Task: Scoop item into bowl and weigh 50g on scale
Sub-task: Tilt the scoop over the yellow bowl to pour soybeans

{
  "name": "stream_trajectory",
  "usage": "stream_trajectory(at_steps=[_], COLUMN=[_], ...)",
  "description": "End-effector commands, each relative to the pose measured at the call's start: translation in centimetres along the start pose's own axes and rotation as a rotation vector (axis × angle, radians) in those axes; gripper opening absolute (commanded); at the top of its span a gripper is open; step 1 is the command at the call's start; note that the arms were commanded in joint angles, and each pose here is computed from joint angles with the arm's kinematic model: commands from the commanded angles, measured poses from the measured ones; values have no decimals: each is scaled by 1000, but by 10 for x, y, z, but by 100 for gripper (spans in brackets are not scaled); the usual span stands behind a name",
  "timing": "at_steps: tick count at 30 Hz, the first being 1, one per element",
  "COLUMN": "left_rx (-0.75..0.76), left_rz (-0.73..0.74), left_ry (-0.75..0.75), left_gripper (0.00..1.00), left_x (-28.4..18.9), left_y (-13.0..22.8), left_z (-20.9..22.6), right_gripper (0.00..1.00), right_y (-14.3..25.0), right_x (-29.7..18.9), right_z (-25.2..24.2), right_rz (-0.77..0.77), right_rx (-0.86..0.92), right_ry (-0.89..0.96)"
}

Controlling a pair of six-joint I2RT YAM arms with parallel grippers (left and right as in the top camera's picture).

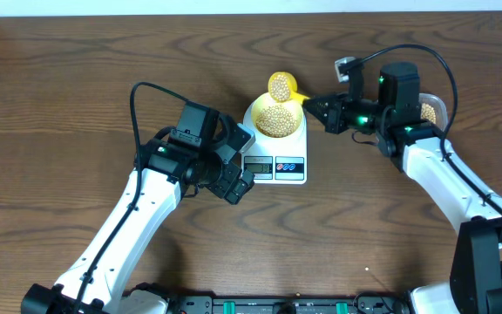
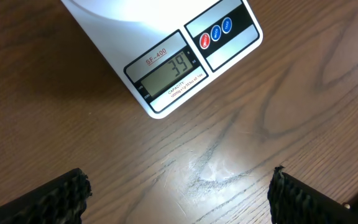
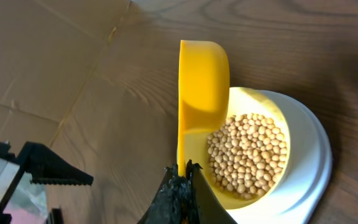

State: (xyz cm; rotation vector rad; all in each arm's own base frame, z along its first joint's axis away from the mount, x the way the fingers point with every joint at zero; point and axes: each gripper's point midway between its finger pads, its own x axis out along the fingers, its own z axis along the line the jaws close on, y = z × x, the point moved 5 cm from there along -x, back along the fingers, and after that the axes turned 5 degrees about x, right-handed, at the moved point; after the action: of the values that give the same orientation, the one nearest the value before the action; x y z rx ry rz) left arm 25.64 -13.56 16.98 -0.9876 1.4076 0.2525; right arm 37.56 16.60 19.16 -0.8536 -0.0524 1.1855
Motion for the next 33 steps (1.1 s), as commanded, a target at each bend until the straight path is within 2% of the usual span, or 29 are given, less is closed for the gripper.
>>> stream_trajectory(at_steps=[1, 22, 33], left_rx=[18, 18, 18], left_rz=[5, 5, 5], left_ry=[-4, -4, -4], left_gripper=[94, 94, 94], left_x=[0, 0, 0], left_y=[1, 1, 1], left_z=[0, 0, 0], right_gripper=[1, 1, 1], right_y=[0, 7, 7], right_x=[3, 3, 3], right_z=[5, 1, 0], right_rz=[6, 34, 34], right_rx=[-72, -276, -280], right_ry=[-16, 2, 10])
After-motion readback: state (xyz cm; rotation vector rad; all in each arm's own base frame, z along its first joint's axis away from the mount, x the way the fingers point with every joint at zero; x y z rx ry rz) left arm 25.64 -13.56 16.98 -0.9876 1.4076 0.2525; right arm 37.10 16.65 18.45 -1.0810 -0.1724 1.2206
